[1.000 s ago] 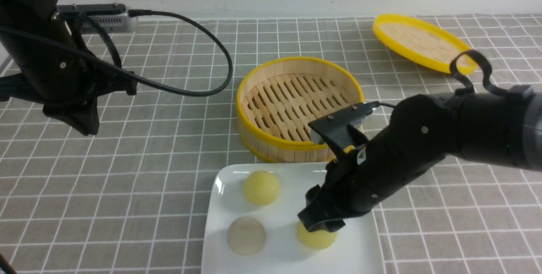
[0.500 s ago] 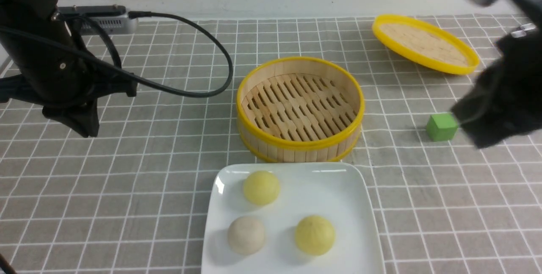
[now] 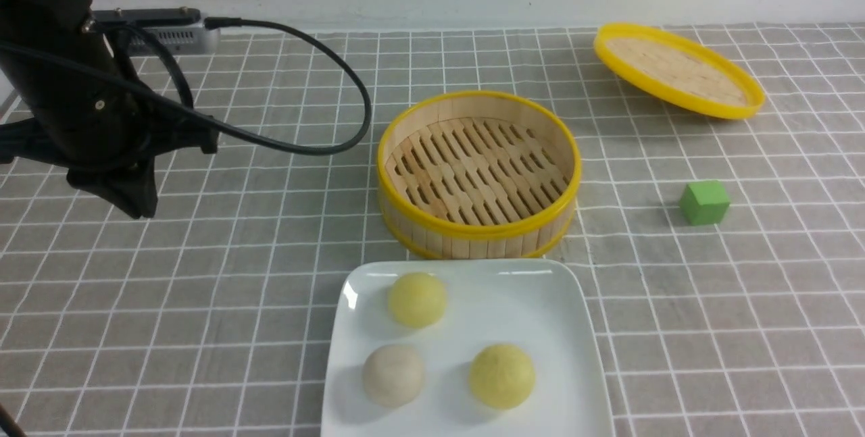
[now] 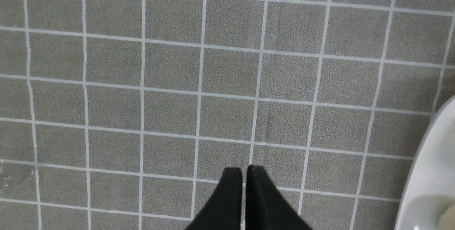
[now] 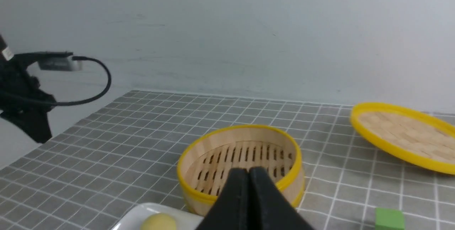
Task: Put the steamed buns into the plate on the grey tablecloth.
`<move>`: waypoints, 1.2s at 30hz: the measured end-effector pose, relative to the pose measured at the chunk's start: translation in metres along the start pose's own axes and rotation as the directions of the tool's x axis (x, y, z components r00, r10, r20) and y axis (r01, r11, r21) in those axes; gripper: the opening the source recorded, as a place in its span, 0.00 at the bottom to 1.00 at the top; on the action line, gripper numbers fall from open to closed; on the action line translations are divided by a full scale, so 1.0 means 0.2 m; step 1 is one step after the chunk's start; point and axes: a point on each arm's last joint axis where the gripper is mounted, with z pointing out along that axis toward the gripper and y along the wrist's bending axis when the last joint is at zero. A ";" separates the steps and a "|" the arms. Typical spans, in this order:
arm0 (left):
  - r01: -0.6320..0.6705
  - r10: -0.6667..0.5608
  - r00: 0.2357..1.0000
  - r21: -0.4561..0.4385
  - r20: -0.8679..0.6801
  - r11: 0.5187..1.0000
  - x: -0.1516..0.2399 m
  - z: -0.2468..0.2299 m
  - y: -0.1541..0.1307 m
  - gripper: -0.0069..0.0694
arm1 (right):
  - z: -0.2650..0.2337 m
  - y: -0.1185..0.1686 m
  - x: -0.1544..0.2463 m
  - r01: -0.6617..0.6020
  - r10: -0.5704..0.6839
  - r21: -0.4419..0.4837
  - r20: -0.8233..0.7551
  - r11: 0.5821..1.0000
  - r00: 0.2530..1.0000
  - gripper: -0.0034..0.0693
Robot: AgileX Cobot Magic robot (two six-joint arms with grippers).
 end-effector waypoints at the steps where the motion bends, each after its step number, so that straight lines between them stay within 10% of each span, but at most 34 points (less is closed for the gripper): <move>1: 0.000 0.000 1.000 -0.001 0.000 1.000 0.00 0.00 0.00 0.14 | 0.02 0.00 0.02 0.005 -0.005 -0.009 -0.001 1.000 1.000 0.04; 36: -0.020 0.021 1.000 -0.066 0.015 0.998 -0.01 0.00 0.03 0.15 | 0.08 0.06 0.13 -0.051 0.029 -0.106 -0.198 0.993 0.980 0.07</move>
